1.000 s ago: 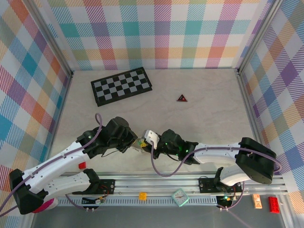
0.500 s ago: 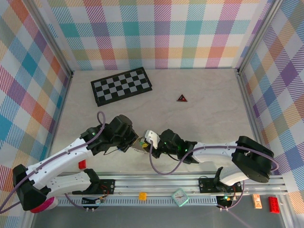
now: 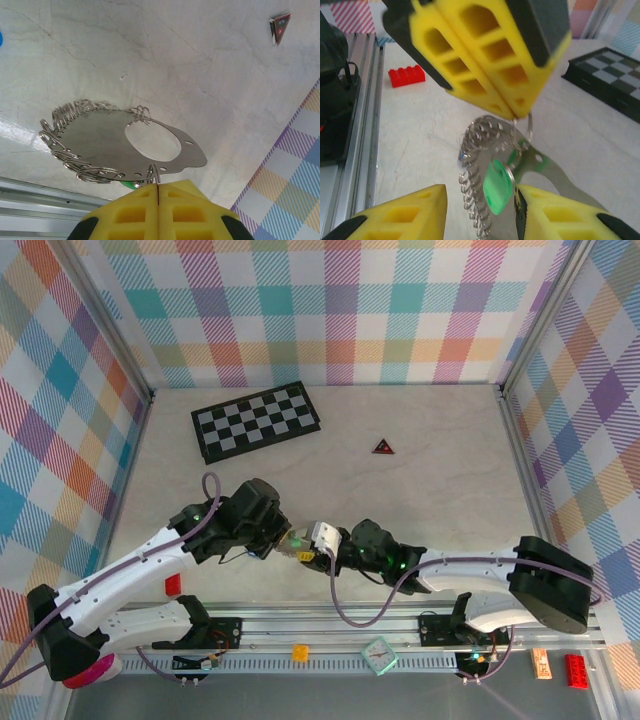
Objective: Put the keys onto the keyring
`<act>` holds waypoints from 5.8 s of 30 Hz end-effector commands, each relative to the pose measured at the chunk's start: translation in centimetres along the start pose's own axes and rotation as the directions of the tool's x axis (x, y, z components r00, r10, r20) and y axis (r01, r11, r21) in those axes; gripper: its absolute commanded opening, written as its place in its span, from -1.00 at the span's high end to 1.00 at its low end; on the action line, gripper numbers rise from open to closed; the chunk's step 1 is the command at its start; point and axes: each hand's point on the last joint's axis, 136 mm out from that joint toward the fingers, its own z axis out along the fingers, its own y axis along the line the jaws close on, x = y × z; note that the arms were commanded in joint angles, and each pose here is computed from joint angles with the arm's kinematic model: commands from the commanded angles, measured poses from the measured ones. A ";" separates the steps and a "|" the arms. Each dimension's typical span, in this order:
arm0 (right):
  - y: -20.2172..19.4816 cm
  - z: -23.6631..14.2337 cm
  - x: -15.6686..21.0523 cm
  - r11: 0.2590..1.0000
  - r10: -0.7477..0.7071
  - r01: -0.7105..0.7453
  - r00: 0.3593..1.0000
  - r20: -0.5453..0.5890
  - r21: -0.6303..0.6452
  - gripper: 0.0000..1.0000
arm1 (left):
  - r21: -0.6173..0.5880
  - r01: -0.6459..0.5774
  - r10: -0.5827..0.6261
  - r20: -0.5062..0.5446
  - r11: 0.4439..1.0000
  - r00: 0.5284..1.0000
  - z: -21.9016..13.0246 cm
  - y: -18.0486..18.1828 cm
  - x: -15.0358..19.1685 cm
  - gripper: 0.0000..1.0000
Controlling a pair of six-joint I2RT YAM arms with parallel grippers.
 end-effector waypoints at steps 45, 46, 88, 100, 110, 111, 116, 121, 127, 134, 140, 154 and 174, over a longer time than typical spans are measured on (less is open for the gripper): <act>-2.5 -0.3 -2.0 0.998 0.030 -0.031 1.000 -0.007 -0.047 1.00 | -0.208 -0.820 0.793 0.462 0.533 0.398 -6.2 -5.7 -6.7 -0.07; -2.7 -0.7 -1.9 0.997 0.044 -0.045 0.999 -0.024 -0.067 1.00 | -0.237 -0.870 0.844 0.446 0.431 0.297 -5.7 -5.6 -6.4 -0.02; -2.2 -3.8 -4.0 0.940 -0.046 0.009 0.994 -0.101 -0.341 0.99 | 0.103 -0.866 0.765 0.528 -0.489 -0.368 1.9 -2.8 4.7 1.00; -4.0 -6.2 -0.8 0.988 0.052 -0.069 0.991 -0.126 -0.138 0.14 | 0.121 -0.914 0.731 0.645 -0.387 -0.224 0.9 -3.8 4.7 1.00; -3.9 -5.2 -1.5 0.981 0.045 -0.065 0.993 -0.112 -0.182 0.39 | 0.144 -0.914 0.731 0.652 -0.380 -0.202 0.9 -3.6 4.9 1.00; -3.8 -5.2 -1.5 0.981 0.042 -0.062 0.993 -0.113 -0.184 0.45 | 0.143 -0.914 0.731 0.652 -0.380 -0.202 1.0 -3.5 4.9 1.00; -3.9 -5.4 -1.7 0.982 0.034 -0.052 0.994 -0.105 -0.180 0.48 | 0.143 -0.913 0.732 0.650 -0.382 -0.205 1.0 -3.4 4.9 1.00; -4.0 -5.7 -2.0 0.985 0.013 -0.030 0.995 -0.100 -0.173 0.50 | 0.147 -0.911 0.729 0.654 -0.387 -0.204 0.9 -3.5 5.1 1.00; -4.3 -5.8 -2.3 0.988 -0.020 0.006 0.996 -0.092 -0.156 0.47 | 0.156 -0.908 0.729 0.654 -0.389 -0.200 0.8 -3.6 5.2 1.00; -4.2 -5.8 -2.7 0.985 -0.036 0.021 0.996 -0.083 -0.171 0.61 | 0.171 -0.905 0.732 0.653 -0.390 -0.192 0.9 -3.7 5.4 1.00; -3.8 -6.0 -1.9 0.980 -0.067 0.046 0.992 -0.106 -0.192 1.00 | 0.182 -0.911 0.733 0.661 -0.369 -0.165 0.7 -4.1 5.3 1.00; -2.3 -5.4 -0.2 0.956 -0.185 0.158 0.979 -0.088 -0.248 1.00 | 0.272 -0.910 0.715 0.699 -0.313 -0.037 -0.3 -5.7 5.6 1.00; -3.5 -6.9 -3.4 0.975 0.039 -0.035 0.999 0.014 -0.219 0.34 | 0.242 -0.886 0.708 0.695 -0.396 -0.127 0.2 -4.1 6.2 1.00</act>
